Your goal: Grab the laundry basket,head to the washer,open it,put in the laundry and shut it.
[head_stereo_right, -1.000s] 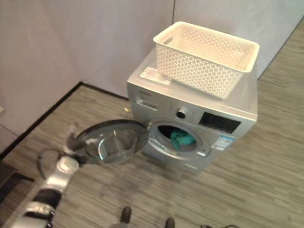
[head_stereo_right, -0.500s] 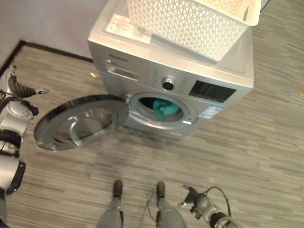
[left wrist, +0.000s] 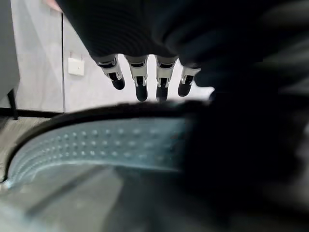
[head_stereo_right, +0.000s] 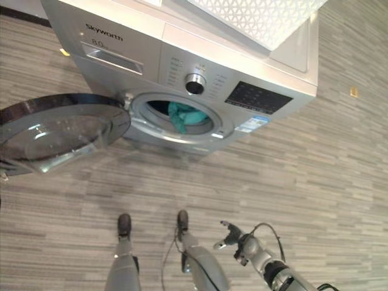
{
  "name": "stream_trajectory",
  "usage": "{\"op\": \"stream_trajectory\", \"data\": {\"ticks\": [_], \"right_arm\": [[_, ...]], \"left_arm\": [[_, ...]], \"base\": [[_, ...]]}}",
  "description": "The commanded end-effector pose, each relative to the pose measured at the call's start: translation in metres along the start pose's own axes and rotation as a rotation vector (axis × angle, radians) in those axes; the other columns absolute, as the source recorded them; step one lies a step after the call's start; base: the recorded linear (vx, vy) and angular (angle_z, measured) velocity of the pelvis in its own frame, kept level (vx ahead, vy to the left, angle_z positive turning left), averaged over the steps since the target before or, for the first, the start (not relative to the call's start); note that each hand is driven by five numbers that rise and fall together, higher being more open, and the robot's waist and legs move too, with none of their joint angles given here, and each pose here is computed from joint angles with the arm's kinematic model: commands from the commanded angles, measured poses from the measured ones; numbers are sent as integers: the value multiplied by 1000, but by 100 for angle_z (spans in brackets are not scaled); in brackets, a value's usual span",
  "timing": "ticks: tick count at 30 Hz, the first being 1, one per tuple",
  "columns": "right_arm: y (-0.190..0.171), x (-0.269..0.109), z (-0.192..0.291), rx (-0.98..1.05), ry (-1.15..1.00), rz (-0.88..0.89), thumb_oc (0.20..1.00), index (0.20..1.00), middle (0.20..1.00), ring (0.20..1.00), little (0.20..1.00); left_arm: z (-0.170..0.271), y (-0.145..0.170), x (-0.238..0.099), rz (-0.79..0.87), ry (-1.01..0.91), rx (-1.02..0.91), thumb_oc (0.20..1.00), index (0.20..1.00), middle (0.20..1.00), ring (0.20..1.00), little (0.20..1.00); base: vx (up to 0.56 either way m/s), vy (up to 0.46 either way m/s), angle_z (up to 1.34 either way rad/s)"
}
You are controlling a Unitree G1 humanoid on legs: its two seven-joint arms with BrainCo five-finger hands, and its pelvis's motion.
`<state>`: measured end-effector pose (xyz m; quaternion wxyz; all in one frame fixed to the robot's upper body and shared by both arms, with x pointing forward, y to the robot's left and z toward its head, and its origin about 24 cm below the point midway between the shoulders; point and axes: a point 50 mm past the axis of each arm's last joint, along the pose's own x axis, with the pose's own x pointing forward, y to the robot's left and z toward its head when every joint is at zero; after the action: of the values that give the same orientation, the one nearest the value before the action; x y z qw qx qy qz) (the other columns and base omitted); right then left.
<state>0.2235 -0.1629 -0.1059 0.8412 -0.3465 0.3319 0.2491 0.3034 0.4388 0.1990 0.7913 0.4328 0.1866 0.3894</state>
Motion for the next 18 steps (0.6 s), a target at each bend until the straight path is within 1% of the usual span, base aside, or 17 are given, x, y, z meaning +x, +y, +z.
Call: {"op": "stream_trajectory", "data": {"ticks": [1,2,3,4,7,8,9,10,11,13,14,15,16,17,18], "right_arm": [[3,-2,-11,-44,48,35,1000,1000,1000,1000,1000],[3,-2,-11,-44,49,35,1000,1000,1000,1000,1000],[6,-4,-13,-74,42,57,1000,1000,1000,1000,1000],[6,-4,-13,-75,43,57,1000,1000,1000,1000,1000],[2,-8,-21,-89,61,47,1000,1000,1000,1000,1000],[1,-9,-25,-91,73,41,1000,1000,1000,1000,1000],[0,-11,-32,-90,98,33,1000,1000,1000,1000,1000],[-1,-12,-36,-95,112,32,1000,1000,1000,1000,1000],[-1,-12,-36,-95,112,32,1000,1000,1000,1000,1000],[-3,-14,-41,-100,132,23,1000,1000,1000,1000,1000],[-3,-14,-41,-100,132,23,1000,1000,1000,1000,1000],[-3,-15,-44,-96,141,16,1000,1000,1000,1000,1000],[-1,-15,-49,-76,164,5,1000,1000,1000,1000,1000],[2,-16,-51,-66,175,6,1000,1000,1000,1000,1000],[4,-18,-60,-49,211,-3,1000,1000,1000,1000,1000]], "left_arm": [[-60,-60,-20,-295,189,227,1000,1000,1000,1000,1000],[-60,-60,-20,-295,189,227,1000,1000,1000,1000,1000],[-85,-104,-42,-435,217,309,1000,1000,1000,1000,1000],[-86,-104,-42,-435,217,309,1000,1000,1000,1000,1000],[-99,-156,-74,-578,191,354,1000,1000,1000,1000,1000],[-101,-175,-88,-634,173,362,1000,1000,1000,1000,1000],[-108,-200,-110,-711,159,358,1000,1000,1000,1000,1000],[-109,-211,-121,-746,142,357,1000,1000,1000,1000,1000],[-109,-211,-121,-746,142,357,1000,1000,1000,1000,1000],[-108,-233,-143,-826,77,380,1000,1000,1000,1000,1000],[-108,-233,-143,-826,77,380,1000,1000,1000,1000,1000],[-105,-247,-159,-866,43,369,1000,1000,1000,1000,1000],[-90,-270,-185,-922,-18,307,1000,1000,1000,1000,1000],[-80,-280,-196,-951,-55,273,1000,1000,1000,1000,1000],[-47,-300,-226,-1019,-216,245,1000,1000,1000,1000,1000]], "base": [[54,-1,-23],[109,36,-21],[85,34,-9],[125,37,-5],[86,20,-19],[141,15,-1],[155,14,2],[115,15,-1],[67,12,-9],[52,2,-18],[58,-2,-18],[63,-19,-18],[76,-21,-17],[64,-49,-33],[28,-30,-33]]}}
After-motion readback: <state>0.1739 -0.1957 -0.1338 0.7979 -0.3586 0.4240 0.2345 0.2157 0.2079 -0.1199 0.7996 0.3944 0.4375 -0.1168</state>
